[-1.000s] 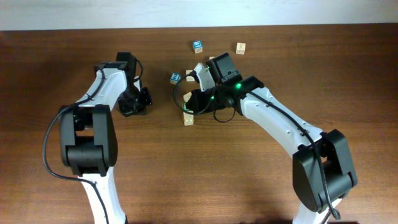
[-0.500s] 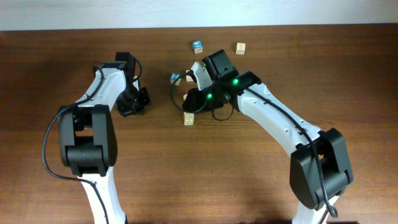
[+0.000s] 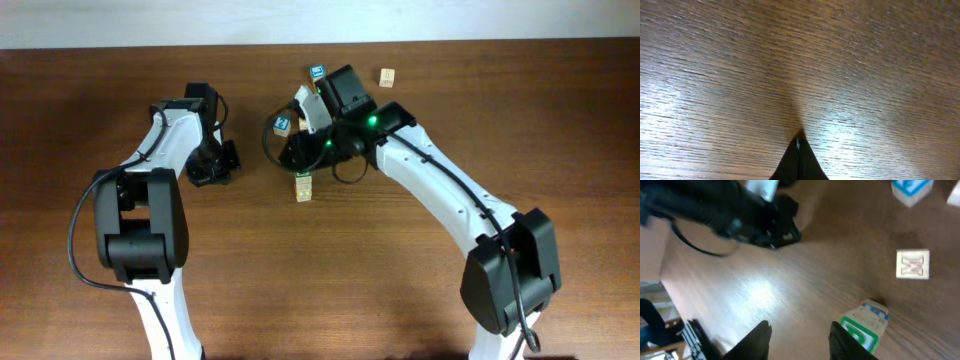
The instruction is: Rotate 4 blocks
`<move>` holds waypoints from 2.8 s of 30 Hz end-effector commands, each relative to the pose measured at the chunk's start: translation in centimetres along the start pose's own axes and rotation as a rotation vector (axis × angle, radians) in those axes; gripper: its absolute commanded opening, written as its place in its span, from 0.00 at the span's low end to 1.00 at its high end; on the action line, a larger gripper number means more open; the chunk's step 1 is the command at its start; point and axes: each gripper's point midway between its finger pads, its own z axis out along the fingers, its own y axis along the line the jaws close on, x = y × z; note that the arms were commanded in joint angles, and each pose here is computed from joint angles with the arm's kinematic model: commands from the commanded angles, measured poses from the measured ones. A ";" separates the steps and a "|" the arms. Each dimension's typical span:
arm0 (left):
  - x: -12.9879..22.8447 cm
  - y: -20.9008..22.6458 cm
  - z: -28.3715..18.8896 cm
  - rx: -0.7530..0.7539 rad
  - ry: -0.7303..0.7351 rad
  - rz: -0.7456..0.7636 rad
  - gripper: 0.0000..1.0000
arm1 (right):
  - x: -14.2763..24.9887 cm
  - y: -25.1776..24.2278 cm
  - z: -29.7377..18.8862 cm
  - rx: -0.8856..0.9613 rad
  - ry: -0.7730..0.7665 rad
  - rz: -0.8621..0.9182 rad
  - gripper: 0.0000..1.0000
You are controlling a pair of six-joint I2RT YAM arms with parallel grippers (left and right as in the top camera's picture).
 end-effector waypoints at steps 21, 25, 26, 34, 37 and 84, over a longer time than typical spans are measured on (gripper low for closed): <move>6.0 0.8 -32.4 0.087 -0.742 0.272 0.99 | 1.0 1.0 -41.5 0.823 -0.559 0.053 0.98; 6.0 0.8 -32.4 0.087 -0.742 0.272 0.99 | 3.1 3.7 -44.0 0.755 -0.646 0.023 0.98; 6.0 0.8 -32.4 0.086 -0.742 0.273 0.99 | 3.3 3.9 -44.2 0.754 -0.652 0.021 0.98; 6.0 0.8 -32.4 0.086 -0.742 0.273 0.99 | 0.4 0.5 -45.3 0.838 -0.644 -0.095 0.98; 6.0 0.8 -32.4 0.086 -0.742 0.273 0.99 | -0.7 -0.8 -44.7 0.836 -0.707 -0.197 0.98; 6.9 2.8 -34.3 0.013 -1.047 0.294 0.99 | 19.9 -16.0 -22.2 0.818 -1.041 -0.324 0.98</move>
